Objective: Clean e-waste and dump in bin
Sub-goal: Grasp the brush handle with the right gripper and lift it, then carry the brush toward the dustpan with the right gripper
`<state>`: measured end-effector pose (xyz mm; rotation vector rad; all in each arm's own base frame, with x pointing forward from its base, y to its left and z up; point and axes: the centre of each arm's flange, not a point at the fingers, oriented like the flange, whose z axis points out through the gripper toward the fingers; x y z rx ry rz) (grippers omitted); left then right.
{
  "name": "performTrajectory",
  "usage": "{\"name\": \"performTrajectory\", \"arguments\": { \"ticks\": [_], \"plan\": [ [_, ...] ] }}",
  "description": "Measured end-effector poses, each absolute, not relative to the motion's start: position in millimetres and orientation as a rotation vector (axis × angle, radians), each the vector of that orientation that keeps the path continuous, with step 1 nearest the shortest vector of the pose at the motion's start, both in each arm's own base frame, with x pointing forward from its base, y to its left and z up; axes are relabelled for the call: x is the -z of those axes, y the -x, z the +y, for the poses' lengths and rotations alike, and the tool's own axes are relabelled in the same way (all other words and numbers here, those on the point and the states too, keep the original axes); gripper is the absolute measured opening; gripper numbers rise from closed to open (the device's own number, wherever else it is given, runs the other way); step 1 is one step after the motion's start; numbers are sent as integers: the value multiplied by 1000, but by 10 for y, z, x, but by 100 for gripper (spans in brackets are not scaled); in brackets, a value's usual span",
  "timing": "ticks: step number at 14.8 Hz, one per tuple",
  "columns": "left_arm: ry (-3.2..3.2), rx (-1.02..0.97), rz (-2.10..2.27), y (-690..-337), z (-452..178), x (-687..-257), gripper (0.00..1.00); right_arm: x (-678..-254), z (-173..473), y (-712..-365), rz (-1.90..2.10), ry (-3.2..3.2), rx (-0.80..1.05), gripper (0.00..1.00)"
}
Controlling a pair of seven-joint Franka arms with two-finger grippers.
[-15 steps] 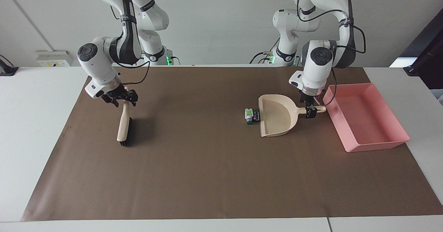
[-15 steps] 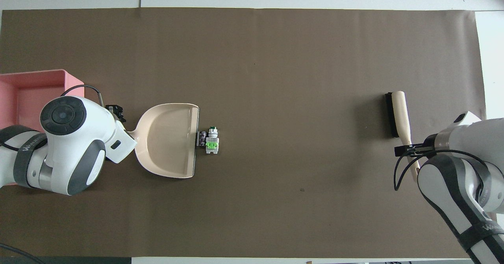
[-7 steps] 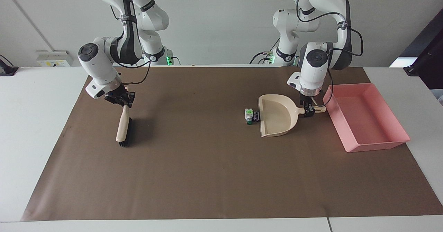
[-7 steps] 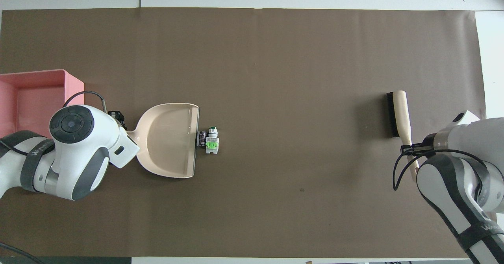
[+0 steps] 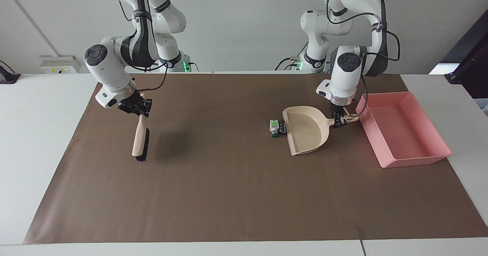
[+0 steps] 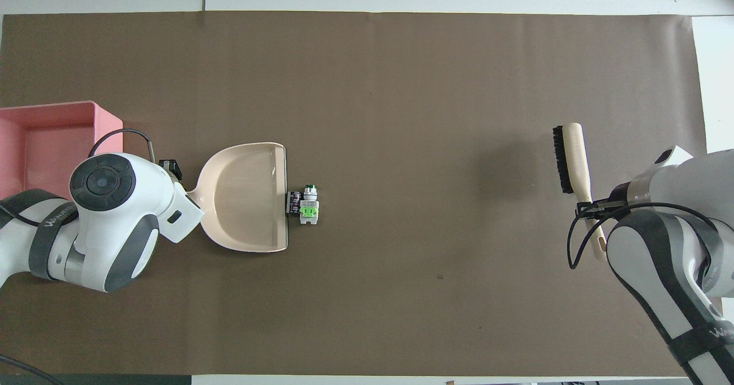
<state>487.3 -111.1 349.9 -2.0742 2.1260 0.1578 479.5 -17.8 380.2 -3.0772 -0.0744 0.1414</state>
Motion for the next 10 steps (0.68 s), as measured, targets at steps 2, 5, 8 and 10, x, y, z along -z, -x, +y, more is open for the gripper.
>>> {"name": "performTrajectory", "arguments": {
  "ticks": [2, 5, 8, 10],
  "plan": [
    [2073, -134, 2112, -4923, -1094, -3595, 33, -4013, 158, -4875, -73, 3080, -162, 26],
    [1977, -152, 2113, -4999, -1063, -3708, 33, -4190, 873, -4868, -11, 3097, -166, 26],
    [1938, -228, 2121, -4971, -1035, -3685, 33, -4187, 1830, -4608, 29, 3120, -167, 26],
    [1942, -265, 2122, -4944, -1027, -3665, 33, -4148, 2360, -4412, 36, 3126, -142, 26]
  ]
}}
